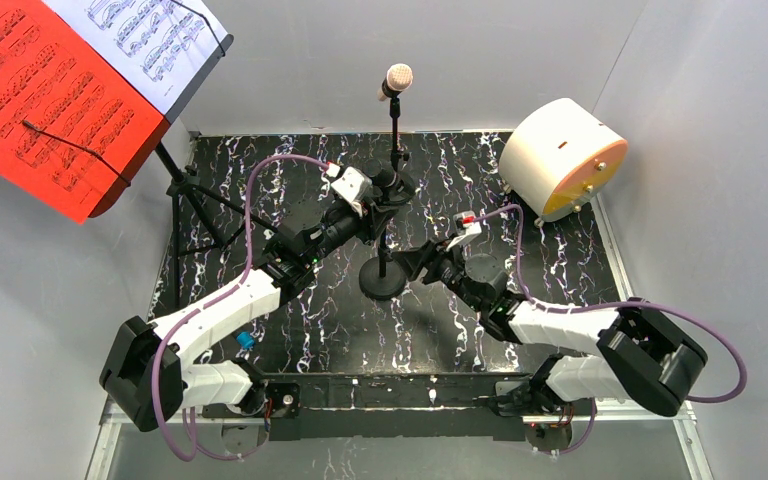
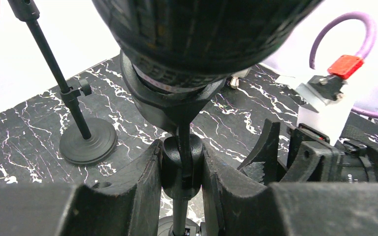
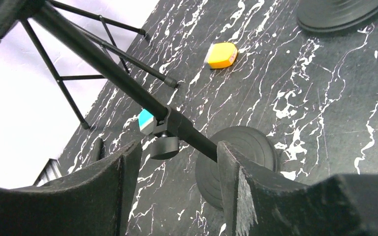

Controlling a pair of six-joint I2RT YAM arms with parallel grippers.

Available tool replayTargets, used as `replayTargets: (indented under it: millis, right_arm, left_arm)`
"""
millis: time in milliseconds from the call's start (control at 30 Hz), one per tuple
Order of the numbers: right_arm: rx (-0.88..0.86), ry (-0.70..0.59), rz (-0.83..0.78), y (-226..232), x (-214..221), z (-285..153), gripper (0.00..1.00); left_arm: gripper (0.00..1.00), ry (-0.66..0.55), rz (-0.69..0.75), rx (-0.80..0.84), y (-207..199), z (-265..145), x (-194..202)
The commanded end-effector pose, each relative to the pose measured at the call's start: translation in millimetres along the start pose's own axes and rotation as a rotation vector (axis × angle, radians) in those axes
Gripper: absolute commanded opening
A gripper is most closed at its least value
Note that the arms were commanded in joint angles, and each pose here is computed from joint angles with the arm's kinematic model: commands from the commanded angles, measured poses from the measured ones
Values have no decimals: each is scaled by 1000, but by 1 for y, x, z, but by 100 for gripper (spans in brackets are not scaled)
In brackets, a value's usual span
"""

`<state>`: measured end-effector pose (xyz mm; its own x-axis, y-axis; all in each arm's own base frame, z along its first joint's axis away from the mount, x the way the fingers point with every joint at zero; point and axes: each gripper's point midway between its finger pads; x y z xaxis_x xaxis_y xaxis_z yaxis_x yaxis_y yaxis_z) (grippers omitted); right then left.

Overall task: Pack up the instrument practice props
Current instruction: Unscrew the knob on the microphone stand.

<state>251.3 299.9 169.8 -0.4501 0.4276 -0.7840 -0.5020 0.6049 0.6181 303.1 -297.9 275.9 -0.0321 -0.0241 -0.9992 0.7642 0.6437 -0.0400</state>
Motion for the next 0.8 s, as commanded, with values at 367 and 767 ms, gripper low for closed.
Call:
replayTargets:
  millis: [367, 767]
  right_arm:
    - [-215, 59, 93, 25, 4, 21, 49]
    - [-201, 202, -272, 11, 23, 30, 10]
  left_arm:
    - [0, -41, -5, 17, -5, -5, -13]
    - [0, -42, -10, 20, -6, -5, -13]
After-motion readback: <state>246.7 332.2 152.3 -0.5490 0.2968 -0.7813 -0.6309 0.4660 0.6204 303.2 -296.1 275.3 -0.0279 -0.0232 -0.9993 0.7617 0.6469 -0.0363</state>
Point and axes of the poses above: each gripper's point midway between its finger pads, its own z axis out along the fingers, its own y axis along the line the jaws close on, x = y × z, and after that the axes turned 2 degrees about z, right-handed
